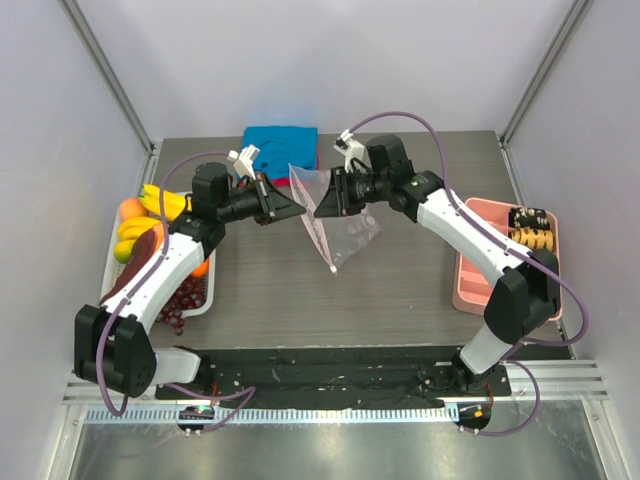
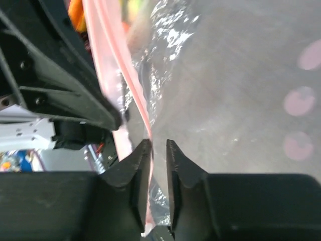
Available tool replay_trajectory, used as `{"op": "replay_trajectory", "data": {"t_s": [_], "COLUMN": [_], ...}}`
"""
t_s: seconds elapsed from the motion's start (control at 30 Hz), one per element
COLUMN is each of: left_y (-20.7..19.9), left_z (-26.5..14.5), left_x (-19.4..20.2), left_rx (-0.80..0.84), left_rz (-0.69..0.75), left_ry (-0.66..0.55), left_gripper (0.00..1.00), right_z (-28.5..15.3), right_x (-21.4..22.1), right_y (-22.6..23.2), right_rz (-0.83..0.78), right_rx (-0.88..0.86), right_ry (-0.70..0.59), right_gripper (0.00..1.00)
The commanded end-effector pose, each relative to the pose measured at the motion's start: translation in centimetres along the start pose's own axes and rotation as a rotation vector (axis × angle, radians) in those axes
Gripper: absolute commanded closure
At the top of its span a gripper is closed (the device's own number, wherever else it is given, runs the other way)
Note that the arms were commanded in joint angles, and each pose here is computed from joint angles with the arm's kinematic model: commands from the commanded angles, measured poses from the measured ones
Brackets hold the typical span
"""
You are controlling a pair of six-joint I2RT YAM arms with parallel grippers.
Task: Place the food in the zip-top bag and seal the zipper
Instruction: Open the zipper of the food storage bag at the center of the board.
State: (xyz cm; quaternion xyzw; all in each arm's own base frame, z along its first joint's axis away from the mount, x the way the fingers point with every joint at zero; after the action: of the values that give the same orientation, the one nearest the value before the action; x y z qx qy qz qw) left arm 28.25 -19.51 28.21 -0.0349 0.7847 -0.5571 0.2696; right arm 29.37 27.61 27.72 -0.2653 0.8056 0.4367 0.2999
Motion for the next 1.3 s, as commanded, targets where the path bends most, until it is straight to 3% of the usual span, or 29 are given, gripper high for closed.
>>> {"op": "replay_trajectory", "data": {"t_s": [0.0,0.17,0.23,0.5,0.9,1.0,1.03,1.1,1.13,1.17,1.2,1.27], "left_y": [-1.8,-1.8,-1.5,1.9,3.9,3.4,2.6,1.3,0.6,0.2,-0.2,-0.8], "left_z": [-1.0,-1.0,-1.1,-3.4,-5.1,-5.2,-5.0,-5.0,-5.2,-5.5,-6.0,-7.6], "left_x": [0.0,0.0,0.0,-1.1,-2.0,-1.8,-1.4,-1.1,-0.8,-0.9,-0.8,-0.8], "left_rx": [0.035,0.018,-0.006,-0.383,-0.628,-0.600,-0.536,-0.464,-0.430,-0.427,-0.429,-0.473], "left_rz": [0.012,-0.001,-0.002,0.173,0.323,0.351,0.345,0.354,0.359,0.376,0.393,0.453], "left_ry": [-0.014,-0.013,-0.012,-0.045,0.062,0.095,0.130,0.157,0.164,0.158,0.159,0.135], "left_gripper": [1.00,1.00,1.00,1.00,1.00,0.98,0.81,0.65,0.47,0.40,0.27,0.13], "right_z": [-1.3,-1.5,-1.9,-6.1,-10.7,-11.0,-10.9,-10.3,-10.1,-9.7,-9.4,-8.7], "right_x": [-2.8,-2.8,-2.6,-3.3,-3.0,-2.4,-2.3,-2.0,-1.9,-1.8,-1.8,-1.3], "right_y": [0.0,-0.2,-0.3,0.9,6.0,6.3,6.2,5.5,5.2,4.9,4.6,4.1], "right_rz": [-0.126,-0.174,-0.196,-0.243,-0.227,-0.195,-0.192,-0.170,-0.159,-0.155,-0.145,-0.122], "right_rx": [0.142,0.191,0.198,0.318,0.208,0.200,0.201,0.219,0.225,0.228,0.233,0.235], "right_ry": [-0.076,-0.071,-0.060,-0.101,-0.170,-0.164,-0.160,-0.148,-0.145,-0.144,-0.143,-0.130], "right_gripper": [0.77,0.85,0.99,0.99,0.99,0.99,0.99,0.99,0.99,0.99,0.99,0.99]}}
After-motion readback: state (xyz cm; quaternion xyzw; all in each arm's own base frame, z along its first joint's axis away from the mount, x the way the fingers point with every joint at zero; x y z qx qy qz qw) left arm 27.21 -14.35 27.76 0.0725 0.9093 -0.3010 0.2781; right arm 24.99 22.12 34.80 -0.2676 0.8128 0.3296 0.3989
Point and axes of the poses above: each gripper's point midway between its finger pads, its own z axis out along the fingers, its own y axis along the line the jaws close on, x = y × z, the point moved 6 cm from there along -z, back along the fingers, and after that the axes turned 7 degrees about -z, right-handed, at the moved point
